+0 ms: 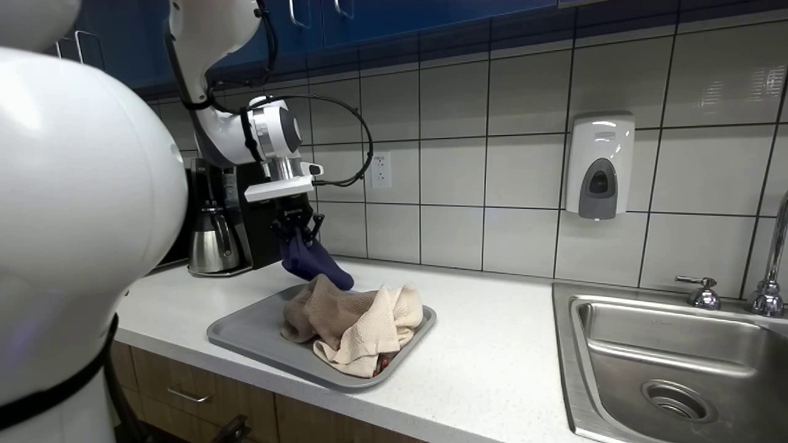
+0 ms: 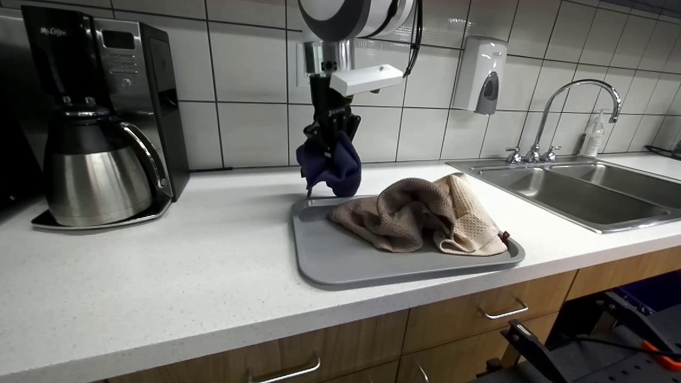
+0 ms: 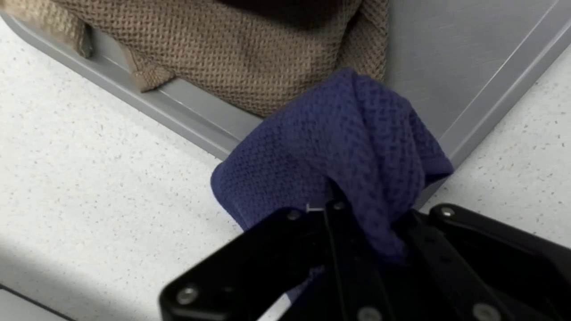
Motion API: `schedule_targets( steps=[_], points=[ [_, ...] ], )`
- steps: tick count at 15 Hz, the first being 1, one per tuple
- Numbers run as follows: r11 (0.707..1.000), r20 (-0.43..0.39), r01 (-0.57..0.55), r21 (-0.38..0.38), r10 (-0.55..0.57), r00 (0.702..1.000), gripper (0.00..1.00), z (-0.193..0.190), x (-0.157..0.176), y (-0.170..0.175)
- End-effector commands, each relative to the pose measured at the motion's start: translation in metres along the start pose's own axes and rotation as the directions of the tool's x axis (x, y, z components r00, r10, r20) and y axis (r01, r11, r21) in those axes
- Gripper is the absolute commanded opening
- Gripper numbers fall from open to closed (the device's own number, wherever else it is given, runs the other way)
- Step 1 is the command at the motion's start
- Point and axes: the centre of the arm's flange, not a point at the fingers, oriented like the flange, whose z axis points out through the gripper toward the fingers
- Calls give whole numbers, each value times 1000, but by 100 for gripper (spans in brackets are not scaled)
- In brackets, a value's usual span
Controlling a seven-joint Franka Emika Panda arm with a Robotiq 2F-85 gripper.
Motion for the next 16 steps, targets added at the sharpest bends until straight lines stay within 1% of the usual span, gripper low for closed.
schedule_targets(
  steps=[1, 6, 9, 13, 16],
  points=[
    [1000, 3, 2, -12, -2, 1000, 2, -13, -31, -6],
    [998, -5, 59, 1, -59, 998, 2, -27, -54, -21],
    [998, 4, 65, 1, -65, 998, 2, -28, -66, -27],
    [999, 51, 47, 4, -47, 998, 2, -11, -75, -24],
    [999, 80, 37, 23, -39, 996, 2, 4, -79, -20]
  ],
)
